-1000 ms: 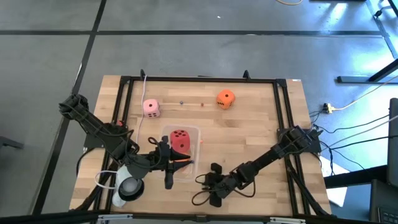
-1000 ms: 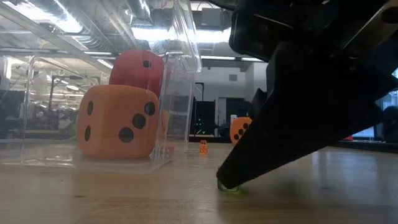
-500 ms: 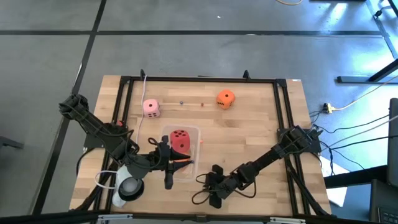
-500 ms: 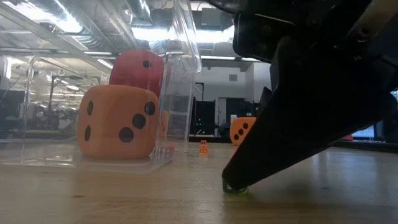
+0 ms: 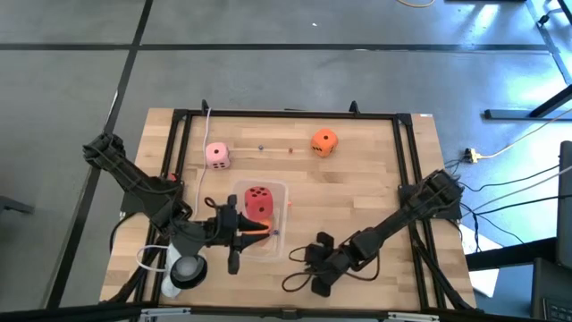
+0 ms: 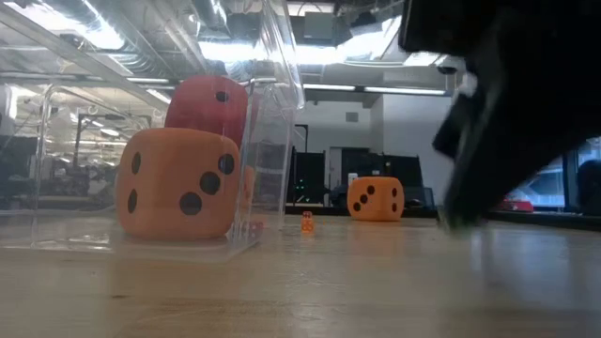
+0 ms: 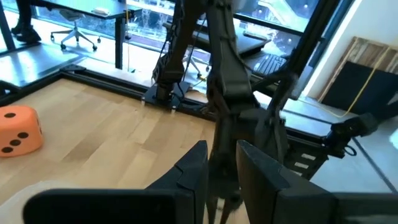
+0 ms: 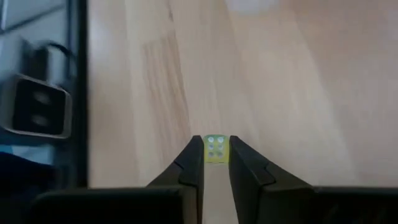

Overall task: Pick & Place Dice
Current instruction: Put the small yellow die on the bin

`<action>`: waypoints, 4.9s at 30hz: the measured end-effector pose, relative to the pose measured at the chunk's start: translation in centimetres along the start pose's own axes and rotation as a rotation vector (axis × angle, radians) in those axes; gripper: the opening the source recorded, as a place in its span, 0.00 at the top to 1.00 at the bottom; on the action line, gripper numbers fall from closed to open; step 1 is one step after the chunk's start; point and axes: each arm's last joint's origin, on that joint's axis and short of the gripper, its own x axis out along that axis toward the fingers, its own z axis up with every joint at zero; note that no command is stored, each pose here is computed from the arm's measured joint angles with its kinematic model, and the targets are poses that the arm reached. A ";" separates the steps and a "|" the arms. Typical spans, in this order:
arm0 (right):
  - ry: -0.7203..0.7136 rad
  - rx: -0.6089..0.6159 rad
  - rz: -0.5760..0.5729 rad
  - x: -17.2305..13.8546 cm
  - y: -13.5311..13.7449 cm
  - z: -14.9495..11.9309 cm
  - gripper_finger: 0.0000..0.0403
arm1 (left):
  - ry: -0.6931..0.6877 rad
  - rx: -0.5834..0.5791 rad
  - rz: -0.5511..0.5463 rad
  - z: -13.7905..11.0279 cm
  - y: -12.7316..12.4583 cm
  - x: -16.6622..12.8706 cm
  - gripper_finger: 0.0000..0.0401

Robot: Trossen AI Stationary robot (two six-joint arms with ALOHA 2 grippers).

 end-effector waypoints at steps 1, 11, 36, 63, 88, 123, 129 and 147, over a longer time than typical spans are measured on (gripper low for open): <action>-0.012 0.004 0.007 -0.6 0.1 0.3 0.88 | 0.000 0.008 0.000 0.0 0.0 0.0 0.81; -0.190 0.042 0.076 -6.4 1.0 3.5 0.88 | 0.011 0.044 -0.021 0.0 -0.1 0.0 0.81; -0.521 0.330 0.512 -15.0 0.9 10.2 0.88 | -0.032 0.426 -0.054 -2.8 -1.9 3.7 0.53; -0.580 0.377 0.565 -15.3 0.2 11.5 0.88 | -0.179 0.474 -0.097 -1.8 -2.1 5.5 0.42; -0.567 0.364 0.589 -15.3 0.2 11.6 0.88 | -0.175 0.482 -0.128 -1.5 -1.2 6.4 0.79; -0.606 0.380 0.591 -15.5 0.3 11.8 0.89 | -0.197 0.456 -0.153 -1.3 -1.3 6.3 1.00; -0.612 0.381 0.603 -15.5 0.3 11.8 0.89 | -0.197 0.470 -0.192 -1.3 -1.4 6.3 0.92; -0.638 0.397 0.596 -15.6 0.1 12.1 0.89 | -0.206 0.406 -0.135 -0.9 -0.7 6.9 0.47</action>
